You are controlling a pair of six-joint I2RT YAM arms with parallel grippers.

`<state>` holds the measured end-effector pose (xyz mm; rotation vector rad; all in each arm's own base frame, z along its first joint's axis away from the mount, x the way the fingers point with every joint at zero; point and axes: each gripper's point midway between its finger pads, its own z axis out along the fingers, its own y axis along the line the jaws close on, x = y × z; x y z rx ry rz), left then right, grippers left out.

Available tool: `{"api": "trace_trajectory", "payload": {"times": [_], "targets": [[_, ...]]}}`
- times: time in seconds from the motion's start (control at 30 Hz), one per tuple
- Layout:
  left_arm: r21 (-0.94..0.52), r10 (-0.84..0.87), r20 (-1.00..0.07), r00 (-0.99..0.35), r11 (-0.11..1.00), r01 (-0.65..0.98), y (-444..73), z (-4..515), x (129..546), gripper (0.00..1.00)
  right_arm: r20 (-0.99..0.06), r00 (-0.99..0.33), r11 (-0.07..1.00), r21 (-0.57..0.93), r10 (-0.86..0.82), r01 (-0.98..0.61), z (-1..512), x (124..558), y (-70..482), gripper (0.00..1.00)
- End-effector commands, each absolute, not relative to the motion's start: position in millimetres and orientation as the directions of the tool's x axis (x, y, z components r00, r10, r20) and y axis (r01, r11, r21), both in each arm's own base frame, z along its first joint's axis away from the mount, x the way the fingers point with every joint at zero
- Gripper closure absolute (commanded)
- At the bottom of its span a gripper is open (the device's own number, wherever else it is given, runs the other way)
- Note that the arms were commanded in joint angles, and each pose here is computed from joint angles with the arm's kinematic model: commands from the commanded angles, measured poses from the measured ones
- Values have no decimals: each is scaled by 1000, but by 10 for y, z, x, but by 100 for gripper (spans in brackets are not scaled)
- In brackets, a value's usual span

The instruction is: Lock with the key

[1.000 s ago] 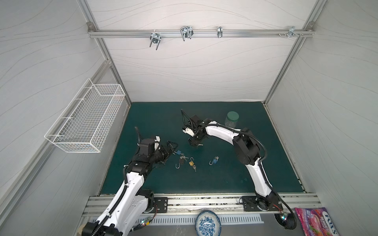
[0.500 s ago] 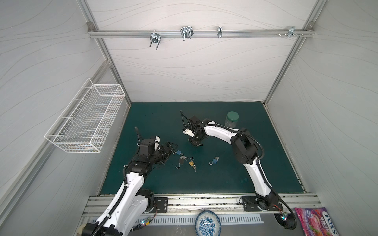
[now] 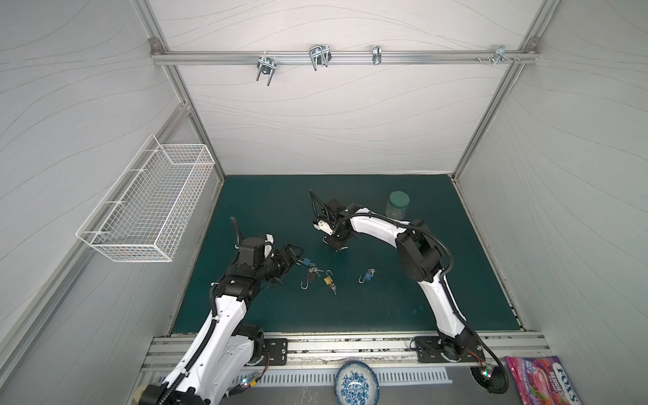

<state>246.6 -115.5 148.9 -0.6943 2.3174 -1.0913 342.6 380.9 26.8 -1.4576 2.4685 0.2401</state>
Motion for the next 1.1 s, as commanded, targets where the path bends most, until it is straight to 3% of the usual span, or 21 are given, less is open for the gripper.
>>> {"api": "trace_trajectory", "payload": {"times": [0.0, 0.27, 0.53, 0.73, 0.87, 1.07], "targets": [[-802, -618, -296, -728, 575, -162, -1111, 1808, 2542, 16, -375, -466, 498, 13, -802, -867, 649, 3402, 3786, 84], [-808, -579, -413, -703, 589, -11, -1156, 2296, 2598, 16, -552, -523, 580, 85, -650, -810, 1312, 3180, 3517, 93], [-826, -474, -513, -715, 499, 262, -1473, 2841, 2639, 18, -708, -537, 566, 233, -459, -791, 1957, 2669, 3161, 100], [-747, -333, -644, -688, 468, 472, -1892, 3266, 2484, 18, -778, -543, 374, 424, -316, -825, 2586, 2171, 3040, 100], [-747, -288, -658, -695, 361, 558, -2133, 3545, 2455, 18, -770, -597, 211, 559, -228, -802, 2971, 1904, 2939, 100], [-697, -200, -716, -669, 250, 672, -2487, 3895, 2294, 17, -772, -600, 35, 607, -210, -794, 3366, 1593, 2945, 100]]}}
